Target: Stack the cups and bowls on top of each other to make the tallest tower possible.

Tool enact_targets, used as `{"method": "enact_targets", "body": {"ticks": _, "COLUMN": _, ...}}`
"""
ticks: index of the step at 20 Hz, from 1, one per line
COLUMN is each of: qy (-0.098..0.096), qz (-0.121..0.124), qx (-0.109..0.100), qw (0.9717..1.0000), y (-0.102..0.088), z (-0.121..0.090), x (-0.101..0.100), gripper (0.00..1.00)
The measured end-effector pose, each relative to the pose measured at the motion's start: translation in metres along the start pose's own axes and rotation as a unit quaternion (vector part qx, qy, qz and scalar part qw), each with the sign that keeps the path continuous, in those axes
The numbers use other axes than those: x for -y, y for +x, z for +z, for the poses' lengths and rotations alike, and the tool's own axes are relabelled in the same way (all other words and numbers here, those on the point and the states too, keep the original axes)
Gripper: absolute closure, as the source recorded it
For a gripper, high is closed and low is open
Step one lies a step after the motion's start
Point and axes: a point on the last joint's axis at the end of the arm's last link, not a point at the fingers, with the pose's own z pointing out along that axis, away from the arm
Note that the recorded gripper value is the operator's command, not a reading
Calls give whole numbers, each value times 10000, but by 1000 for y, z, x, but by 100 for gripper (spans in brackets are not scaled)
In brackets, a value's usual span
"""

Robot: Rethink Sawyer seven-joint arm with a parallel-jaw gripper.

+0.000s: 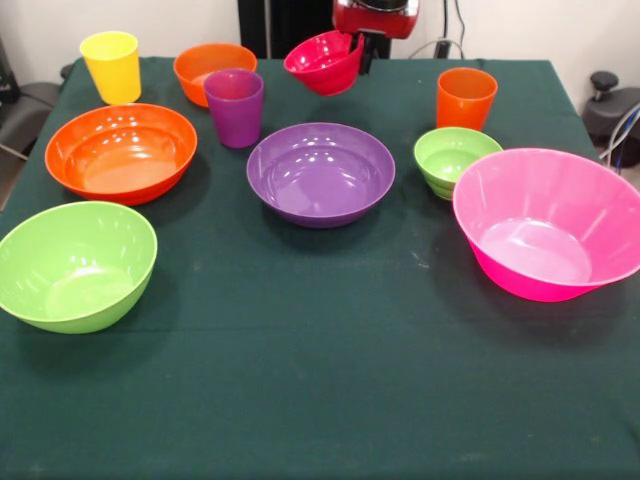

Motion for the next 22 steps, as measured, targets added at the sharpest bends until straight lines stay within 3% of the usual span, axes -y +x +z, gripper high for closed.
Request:
{"method": "enact_targets", "body": {"ticks": 8, "qy": -138, "qz": 57, "qx": -77, "qw": 9999, "y": -6, "z": -21, "x": -8, "gripper": 100}}
{"method": "enact_targets", "body": {"ticks": 14, "qy": -201, "qz": 100, "qx": 16, "qw": 9997, "y": -14, "z": -38, "x": -12, "gripper": 100}}
{"method": "enact_targets", "body": {"ticks": 19, "qy": -85, "qz": 2, "qx": -12, "qw": 10000, "y": -8, "z": -46, "x": -19, "gripper": 100}}
{"method": "enact_targets", "body": {"ticks": 22, "qy": 85, "qz": -96, "qx": -79, "qw": 9999, "y": -2, "z": -48, "x": -27, "gripper": 100}}
